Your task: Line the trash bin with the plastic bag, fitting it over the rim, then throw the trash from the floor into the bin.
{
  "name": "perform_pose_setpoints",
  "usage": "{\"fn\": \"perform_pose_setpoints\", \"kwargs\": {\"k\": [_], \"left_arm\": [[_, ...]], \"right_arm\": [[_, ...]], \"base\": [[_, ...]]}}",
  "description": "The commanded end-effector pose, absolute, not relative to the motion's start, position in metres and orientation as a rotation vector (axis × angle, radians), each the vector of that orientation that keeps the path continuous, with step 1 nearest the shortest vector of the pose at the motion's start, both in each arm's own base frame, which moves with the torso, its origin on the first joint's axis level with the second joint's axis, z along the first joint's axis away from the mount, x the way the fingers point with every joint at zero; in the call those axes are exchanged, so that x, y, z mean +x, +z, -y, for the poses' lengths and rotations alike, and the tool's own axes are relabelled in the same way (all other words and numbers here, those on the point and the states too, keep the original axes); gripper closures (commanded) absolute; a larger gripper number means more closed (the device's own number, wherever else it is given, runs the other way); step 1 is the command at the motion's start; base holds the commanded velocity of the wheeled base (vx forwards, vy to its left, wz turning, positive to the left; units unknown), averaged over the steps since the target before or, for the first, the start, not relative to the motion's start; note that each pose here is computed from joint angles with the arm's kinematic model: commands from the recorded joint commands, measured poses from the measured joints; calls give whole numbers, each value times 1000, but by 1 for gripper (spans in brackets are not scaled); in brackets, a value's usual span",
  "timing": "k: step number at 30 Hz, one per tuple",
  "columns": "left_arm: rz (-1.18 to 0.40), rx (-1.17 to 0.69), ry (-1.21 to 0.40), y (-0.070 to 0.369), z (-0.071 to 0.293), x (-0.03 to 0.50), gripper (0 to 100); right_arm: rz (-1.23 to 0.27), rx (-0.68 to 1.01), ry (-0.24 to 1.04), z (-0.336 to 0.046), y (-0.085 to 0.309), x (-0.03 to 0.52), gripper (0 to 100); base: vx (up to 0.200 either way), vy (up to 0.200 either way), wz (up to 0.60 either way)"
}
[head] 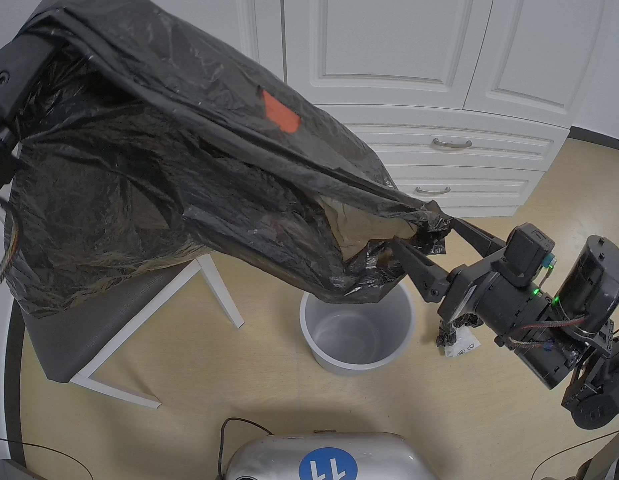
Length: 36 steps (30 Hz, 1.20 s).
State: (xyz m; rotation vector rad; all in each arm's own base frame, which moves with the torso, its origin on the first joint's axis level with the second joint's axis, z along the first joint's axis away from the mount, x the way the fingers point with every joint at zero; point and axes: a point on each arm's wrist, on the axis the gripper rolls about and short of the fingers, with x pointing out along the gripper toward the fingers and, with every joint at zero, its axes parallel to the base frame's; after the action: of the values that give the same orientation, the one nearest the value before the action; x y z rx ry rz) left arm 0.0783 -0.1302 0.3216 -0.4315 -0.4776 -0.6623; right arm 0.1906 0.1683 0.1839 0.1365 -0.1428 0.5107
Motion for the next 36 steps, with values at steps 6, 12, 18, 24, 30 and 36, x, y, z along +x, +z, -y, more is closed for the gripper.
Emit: {"fn": "perform_pose_setpoints", "kwargs": {"k": [6,12,18,24,30,36], "left_arm": [[475,-429,-662,321,131,79,100],[474,-428,-662,321,131,79,100],[461,-417,-664,318,135,81,100],[460,-416,-664,317,135,81,100],[460,-416,-664,317,135,81,100],[461,-417,-664,317,135,81,100]], "right_arm": [[136,138,523,-179,173,196,0],[155,148,510,-179,177,201,0],[176,164,503,-179,183,203,0],[179,177,496,-179,184,206,0],[160,167,496,-179,179,206,0],[148,159,495,-181,175,208,0]], "base": [[0,0,0],[0,0,0],[0,0,0],[0,0,0],[0,0,0],[0,0,0]]}}
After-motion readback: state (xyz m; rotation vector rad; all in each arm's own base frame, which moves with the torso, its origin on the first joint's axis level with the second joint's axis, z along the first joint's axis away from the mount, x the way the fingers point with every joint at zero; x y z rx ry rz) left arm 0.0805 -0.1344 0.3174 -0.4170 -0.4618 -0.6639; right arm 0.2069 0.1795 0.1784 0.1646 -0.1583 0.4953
